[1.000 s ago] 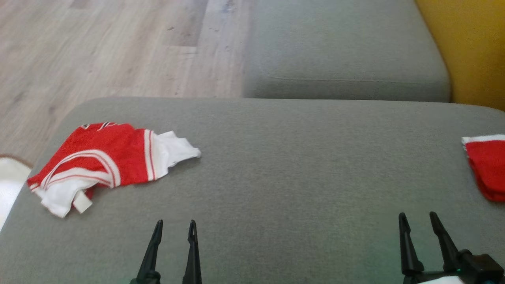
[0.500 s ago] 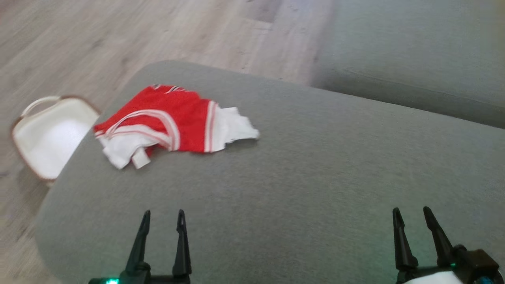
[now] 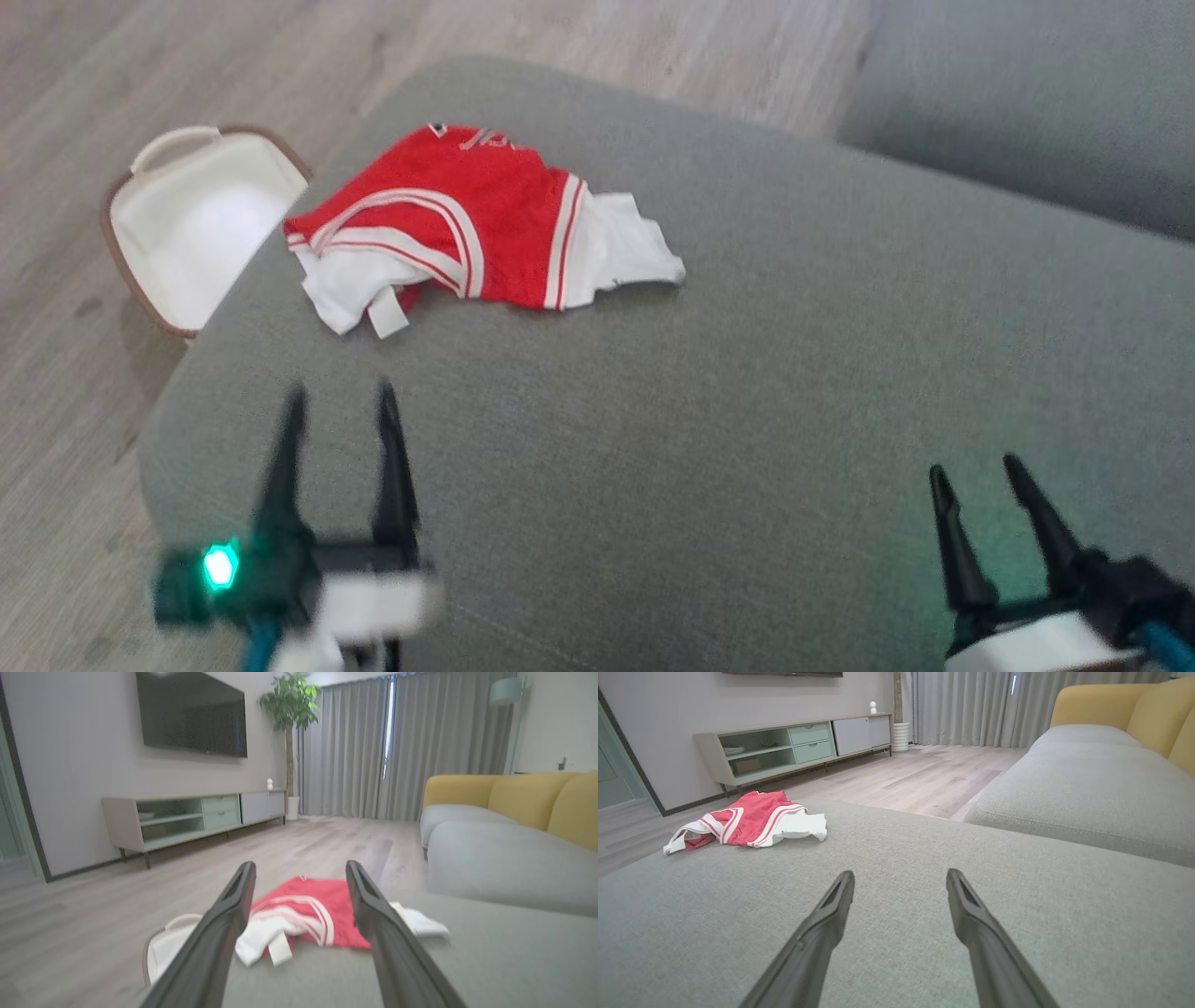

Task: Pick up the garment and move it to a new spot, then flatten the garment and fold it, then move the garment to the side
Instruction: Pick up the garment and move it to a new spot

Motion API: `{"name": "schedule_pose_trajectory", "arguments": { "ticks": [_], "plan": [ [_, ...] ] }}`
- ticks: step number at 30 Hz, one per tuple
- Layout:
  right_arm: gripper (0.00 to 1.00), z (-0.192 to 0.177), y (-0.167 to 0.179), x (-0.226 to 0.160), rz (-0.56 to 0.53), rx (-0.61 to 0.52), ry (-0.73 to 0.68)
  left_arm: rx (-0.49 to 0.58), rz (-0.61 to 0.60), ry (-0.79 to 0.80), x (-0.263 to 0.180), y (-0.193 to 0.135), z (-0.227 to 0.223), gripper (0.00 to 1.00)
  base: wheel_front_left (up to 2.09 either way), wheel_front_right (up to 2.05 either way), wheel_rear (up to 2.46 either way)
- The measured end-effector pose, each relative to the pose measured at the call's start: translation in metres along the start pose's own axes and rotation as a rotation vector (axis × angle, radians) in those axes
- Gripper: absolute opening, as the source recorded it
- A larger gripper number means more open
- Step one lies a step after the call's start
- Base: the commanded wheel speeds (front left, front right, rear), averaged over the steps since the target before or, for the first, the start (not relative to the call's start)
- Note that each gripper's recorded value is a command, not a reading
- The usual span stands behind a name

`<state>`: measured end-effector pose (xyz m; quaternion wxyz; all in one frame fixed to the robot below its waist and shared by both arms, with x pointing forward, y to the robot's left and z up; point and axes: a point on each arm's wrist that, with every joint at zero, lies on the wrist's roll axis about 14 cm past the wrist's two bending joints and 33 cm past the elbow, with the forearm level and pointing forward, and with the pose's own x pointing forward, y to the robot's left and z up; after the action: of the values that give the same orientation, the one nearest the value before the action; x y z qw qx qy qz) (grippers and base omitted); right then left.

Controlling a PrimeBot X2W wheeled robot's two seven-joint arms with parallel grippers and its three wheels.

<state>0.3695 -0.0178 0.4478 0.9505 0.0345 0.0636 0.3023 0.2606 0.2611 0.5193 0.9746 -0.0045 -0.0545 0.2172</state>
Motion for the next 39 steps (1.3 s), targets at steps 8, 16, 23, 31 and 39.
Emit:
{"name": "schedule_pose_trajectory", "arguments": {
  "ticks": [8,16,23,31,39],
  "plan": [
    [1.00,-0.005,-0.046,0.038,0.047,-0.101,-0.002,0.085,-0.084,-0.221,0.131,-0.022,0.068,1.00,0.00,0.00,0.00],
    [1.00,-0.038,-0.098,0.060,0.054,-0.160,0.048,0.120,-0.129,0.157,0.255,-0.045,-0.013,1.00,0.00,0.00,0.00],
    [1.00,-0.054,-0.120,0.064,0.041,-0.154,0.051,0.045,-0.071,0.709,0.262,-0.047,-0.142,1.00,0.00,0.00,0.00],
    [1.00,-0.058,-0.133,0.063,0.008,-0.146,0.040,0.066,-0.067,0.930,0.248,-0.054,-0.200,0.43,0.00,0.00,0.00],
    [1.00,-0.049,-0.131,0.061,-0.018,-0.145,0.033,0.132,-0.136,0.726,0.266,-0.060,-0.164,0.00,0.00,0.00,0.00]
  ]
}}
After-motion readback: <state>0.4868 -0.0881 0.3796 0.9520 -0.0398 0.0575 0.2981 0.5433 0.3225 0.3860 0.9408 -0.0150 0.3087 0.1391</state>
